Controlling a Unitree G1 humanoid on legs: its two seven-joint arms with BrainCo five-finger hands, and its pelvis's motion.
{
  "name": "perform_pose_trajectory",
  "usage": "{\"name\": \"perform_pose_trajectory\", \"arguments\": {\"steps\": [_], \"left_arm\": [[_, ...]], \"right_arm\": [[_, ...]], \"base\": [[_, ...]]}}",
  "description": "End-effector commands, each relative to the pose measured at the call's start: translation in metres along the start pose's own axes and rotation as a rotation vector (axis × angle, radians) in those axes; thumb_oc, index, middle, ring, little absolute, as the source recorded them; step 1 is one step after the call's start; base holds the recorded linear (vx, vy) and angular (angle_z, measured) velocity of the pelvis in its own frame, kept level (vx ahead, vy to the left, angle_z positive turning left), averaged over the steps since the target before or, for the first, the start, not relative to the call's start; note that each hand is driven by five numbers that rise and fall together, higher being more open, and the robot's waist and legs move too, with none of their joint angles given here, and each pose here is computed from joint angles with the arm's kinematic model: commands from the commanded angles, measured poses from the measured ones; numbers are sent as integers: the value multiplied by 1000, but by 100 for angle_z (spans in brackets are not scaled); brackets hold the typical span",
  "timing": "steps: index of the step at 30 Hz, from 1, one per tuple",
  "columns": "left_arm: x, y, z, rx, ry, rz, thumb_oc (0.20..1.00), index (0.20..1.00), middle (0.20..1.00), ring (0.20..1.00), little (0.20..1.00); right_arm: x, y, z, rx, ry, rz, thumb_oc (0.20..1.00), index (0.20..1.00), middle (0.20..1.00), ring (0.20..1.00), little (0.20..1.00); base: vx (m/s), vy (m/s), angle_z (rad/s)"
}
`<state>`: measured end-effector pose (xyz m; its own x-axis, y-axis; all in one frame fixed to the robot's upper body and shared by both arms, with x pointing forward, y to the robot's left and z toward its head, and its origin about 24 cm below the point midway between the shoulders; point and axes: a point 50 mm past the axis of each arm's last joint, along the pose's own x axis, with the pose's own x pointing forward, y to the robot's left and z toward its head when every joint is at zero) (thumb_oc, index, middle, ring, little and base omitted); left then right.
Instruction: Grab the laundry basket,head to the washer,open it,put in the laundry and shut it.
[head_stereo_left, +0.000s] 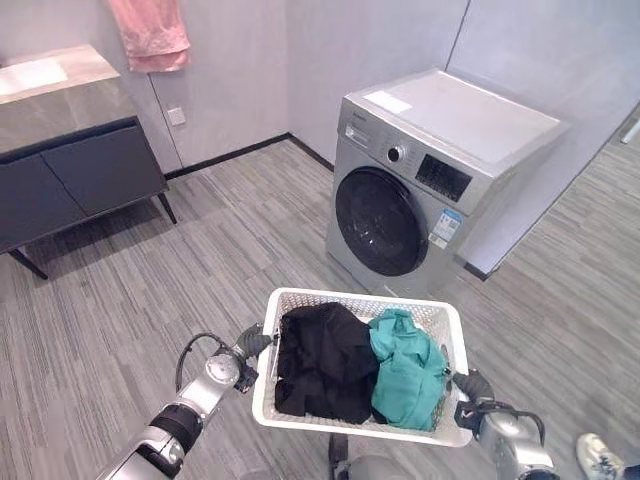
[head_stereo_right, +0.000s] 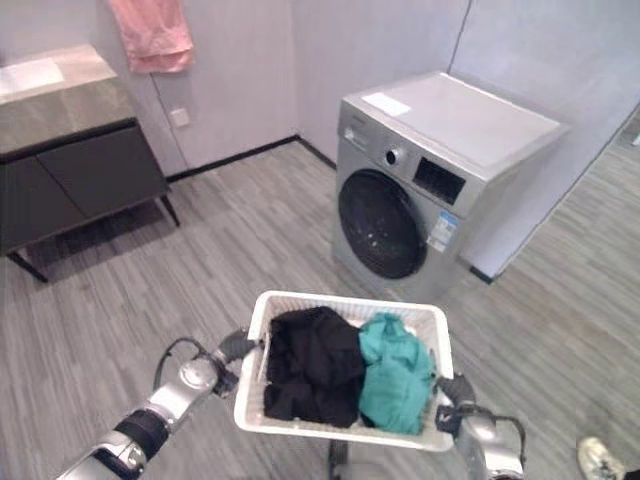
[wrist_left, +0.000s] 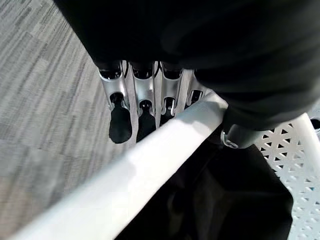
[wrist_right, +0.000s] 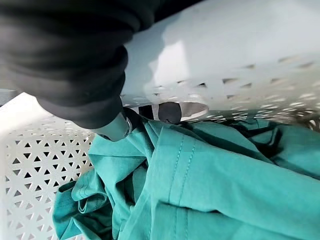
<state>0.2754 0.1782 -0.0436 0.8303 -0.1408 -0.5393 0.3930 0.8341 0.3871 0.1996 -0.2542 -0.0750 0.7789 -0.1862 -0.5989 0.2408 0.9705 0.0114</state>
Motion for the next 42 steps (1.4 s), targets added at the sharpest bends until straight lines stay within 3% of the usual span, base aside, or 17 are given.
{"name": "perform_pose_trajectory", "arguments": {"steps": [1,23,24,32,42], "left_arm": [[8,26,61,-63,-236,62,200,200,200,200,200],[-2,35,29,-112,-182,109,200,200,200,200,200],[-29,-25,-54,-412,52,151,200,200,200,200,200],[-32,-32,-64,-419,88,139,200,200,200,200,200],[-42,-26,-77,-419,121,171,200,200,200,200,200]], "right_arm": [[-4,-5,39,150,-201,106,200,200,200,200,200],[-2,0,24,99,-146,103,200,200,200,200,200],[2,29,-53,-307,210,176,200,200,200,200,200],[1,31,-52,-301,201,174,200,200,200,200,200],[2,34,-11,-296,7,170,200,200,200,200,200]], "base": [[77,78,34],[83,115,-16],[0,0,0],[4,-12,0],[1,0,1]]}}
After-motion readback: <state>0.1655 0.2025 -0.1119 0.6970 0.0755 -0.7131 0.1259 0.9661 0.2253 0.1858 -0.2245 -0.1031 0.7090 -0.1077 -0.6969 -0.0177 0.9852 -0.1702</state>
